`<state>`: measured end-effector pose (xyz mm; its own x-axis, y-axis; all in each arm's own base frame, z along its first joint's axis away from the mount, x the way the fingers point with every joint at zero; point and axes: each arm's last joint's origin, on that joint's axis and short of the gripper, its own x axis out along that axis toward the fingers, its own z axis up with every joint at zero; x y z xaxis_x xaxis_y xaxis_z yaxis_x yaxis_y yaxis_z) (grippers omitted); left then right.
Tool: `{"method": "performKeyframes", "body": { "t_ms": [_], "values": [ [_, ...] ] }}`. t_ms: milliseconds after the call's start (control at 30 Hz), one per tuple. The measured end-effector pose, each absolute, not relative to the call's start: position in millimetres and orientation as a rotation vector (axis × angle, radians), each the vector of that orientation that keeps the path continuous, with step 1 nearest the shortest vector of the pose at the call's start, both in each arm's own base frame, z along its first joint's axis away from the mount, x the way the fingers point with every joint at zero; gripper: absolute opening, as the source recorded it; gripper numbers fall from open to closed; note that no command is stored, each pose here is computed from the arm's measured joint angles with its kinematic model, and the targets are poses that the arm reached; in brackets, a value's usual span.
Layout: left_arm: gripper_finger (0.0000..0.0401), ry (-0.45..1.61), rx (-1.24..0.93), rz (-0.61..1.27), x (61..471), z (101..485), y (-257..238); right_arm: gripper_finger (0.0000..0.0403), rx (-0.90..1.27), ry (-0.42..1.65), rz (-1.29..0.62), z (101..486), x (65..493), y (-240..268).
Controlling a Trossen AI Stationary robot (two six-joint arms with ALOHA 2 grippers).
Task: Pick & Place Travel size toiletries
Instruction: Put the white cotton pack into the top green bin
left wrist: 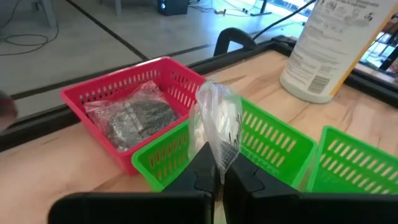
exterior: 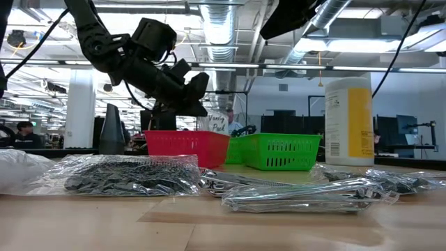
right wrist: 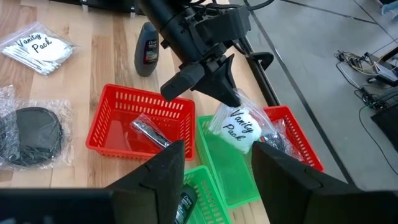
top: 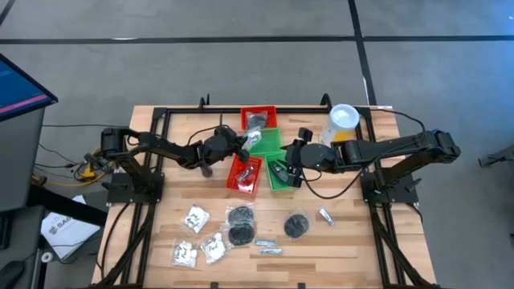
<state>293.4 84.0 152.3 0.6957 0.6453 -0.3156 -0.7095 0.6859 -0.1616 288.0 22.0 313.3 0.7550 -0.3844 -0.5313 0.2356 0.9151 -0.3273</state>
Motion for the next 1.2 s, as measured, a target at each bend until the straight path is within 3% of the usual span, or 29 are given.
{"method": "performKeyframes", "body": {
  "t_ms": [600, 1200],
  "values": [
    [0.0006, 0.247, -0.28, 0.775, 293.0, 151.9, 84.2, 0.0171, -0.247, 0.631, -0.341, 313.1, 288.0, 22.0],
    [0.011, 0.273, -0.239, 0.788, 291.0, 151.1, 89.1, 0.0177, -0.247, 0.631, -0.341, 313.1, 288.0, 22.0]
  ]
}}
